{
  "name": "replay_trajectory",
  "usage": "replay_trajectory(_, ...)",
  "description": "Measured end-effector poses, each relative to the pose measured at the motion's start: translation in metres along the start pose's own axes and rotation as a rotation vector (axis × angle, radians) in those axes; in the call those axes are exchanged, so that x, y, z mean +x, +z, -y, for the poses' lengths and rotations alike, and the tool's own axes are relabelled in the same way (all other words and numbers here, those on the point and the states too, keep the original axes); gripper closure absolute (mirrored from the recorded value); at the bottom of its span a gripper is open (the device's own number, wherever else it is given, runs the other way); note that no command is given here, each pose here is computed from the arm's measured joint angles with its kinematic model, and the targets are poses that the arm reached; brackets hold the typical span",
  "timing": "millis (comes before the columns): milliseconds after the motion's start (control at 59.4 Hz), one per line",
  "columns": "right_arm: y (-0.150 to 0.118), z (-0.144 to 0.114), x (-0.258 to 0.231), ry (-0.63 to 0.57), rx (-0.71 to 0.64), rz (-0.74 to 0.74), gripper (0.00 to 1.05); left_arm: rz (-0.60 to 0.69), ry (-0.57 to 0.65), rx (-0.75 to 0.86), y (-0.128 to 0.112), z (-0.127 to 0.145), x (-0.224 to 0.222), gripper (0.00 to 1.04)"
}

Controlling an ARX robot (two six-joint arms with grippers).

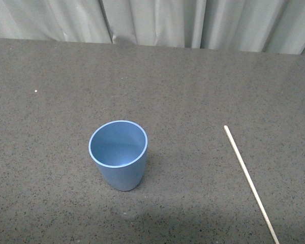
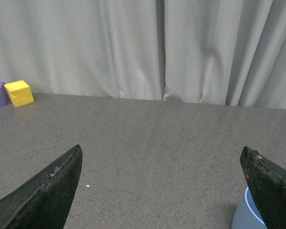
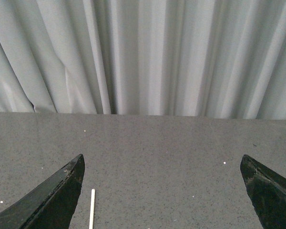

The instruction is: Transfer chopsticks to blue cup

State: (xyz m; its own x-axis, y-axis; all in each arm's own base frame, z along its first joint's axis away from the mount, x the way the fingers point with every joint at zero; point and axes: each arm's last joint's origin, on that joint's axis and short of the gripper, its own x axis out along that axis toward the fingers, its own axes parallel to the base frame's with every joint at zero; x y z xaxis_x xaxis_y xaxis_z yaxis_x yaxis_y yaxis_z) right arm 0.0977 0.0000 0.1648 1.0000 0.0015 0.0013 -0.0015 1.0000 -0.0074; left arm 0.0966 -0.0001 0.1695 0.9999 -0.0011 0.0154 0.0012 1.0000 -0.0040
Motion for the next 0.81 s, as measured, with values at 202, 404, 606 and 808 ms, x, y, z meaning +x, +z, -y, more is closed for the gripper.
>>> replay_trajectory(202, 0.0000, 0.0000, 0.0000, 0.000, 0.000, 0.000, 0.09, 0.000, 0.000, 0.000, 0.0000, 0.0000, 0.0000, 0.07)
replay_trajectory(404, 0.0000, 0.0000, 0.0000, 0.000, 0.000, 0.000, 0.09, 0.000, 0.000, 0.000, 0.0000, 0.0000, 0.0000, 0.07)
replay_trajectory(606, 0.0000, 0.0000, 0.0000, 0.000, 0.000, 0.000, 0.09, 0.000, 0.000, 0.000, 0.0000, 0.0000, 0.0000, 0.07)
replay_trajectory(808, 0.0000, 0.0000, 0.0000, 0.000, 0.000, 0.000, 0.09, 0.000, 0.000, 0.000, 0.0000, 0.0000, 0.0000, 0.07)
